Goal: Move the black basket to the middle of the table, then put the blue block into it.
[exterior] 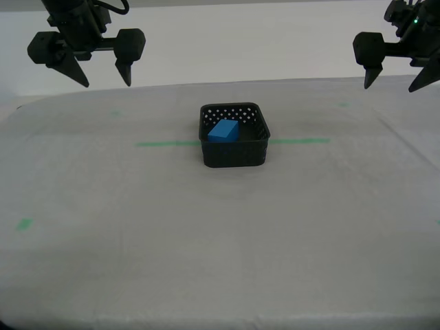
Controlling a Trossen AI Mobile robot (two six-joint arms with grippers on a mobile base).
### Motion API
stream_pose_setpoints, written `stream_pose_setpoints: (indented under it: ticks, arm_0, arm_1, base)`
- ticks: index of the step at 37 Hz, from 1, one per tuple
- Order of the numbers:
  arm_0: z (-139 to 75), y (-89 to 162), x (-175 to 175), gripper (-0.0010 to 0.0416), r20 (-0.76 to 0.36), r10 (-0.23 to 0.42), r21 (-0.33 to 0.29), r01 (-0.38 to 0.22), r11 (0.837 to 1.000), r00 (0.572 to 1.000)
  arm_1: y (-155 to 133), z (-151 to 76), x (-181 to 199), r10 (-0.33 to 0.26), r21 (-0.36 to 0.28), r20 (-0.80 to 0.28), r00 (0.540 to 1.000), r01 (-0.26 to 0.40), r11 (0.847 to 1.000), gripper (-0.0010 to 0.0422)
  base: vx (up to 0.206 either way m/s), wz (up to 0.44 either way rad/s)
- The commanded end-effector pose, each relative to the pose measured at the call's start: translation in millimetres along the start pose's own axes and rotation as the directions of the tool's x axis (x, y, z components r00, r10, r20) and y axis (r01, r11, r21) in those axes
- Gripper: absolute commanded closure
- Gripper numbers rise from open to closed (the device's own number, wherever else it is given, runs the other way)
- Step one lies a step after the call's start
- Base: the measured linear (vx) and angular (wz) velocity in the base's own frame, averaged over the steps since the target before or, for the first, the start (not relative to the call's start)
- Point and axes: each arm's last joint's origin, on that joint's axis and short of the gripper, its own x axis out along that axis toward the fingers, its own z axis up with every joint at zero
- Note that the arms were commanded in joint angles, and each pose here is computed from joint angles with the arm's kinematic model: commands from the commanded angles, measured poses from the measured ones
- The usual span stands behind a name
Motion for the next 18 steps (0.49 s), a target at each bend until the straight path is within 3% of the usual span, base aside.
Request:
stream_pose_setpoints:
  ticks: [1, 18]
  arm_0:
    - [0.3, 0.3, -0.4, 0.0007, 0.002, 0.001, -0.001, -0.001, 1.0, 1.0]
    - [0.2, 0.4, -0.4, 0.0007, 0.002, 0.001, -0.002, -0.001, 1.0, 1.0]
  arm_1:
    - [0.0, 0.0, 0.0, 0.004, -0.003, 0.0, 1.0, -0.004, 1.0, 0.0014]
    - [0.1, 0.0, 0.0, 0.004, -0.004, 0.0, 1.0, -0.004, 1.0, 0.0014]
  base:
    - [0.0, 0.0]
    - [0.0, 0.0]
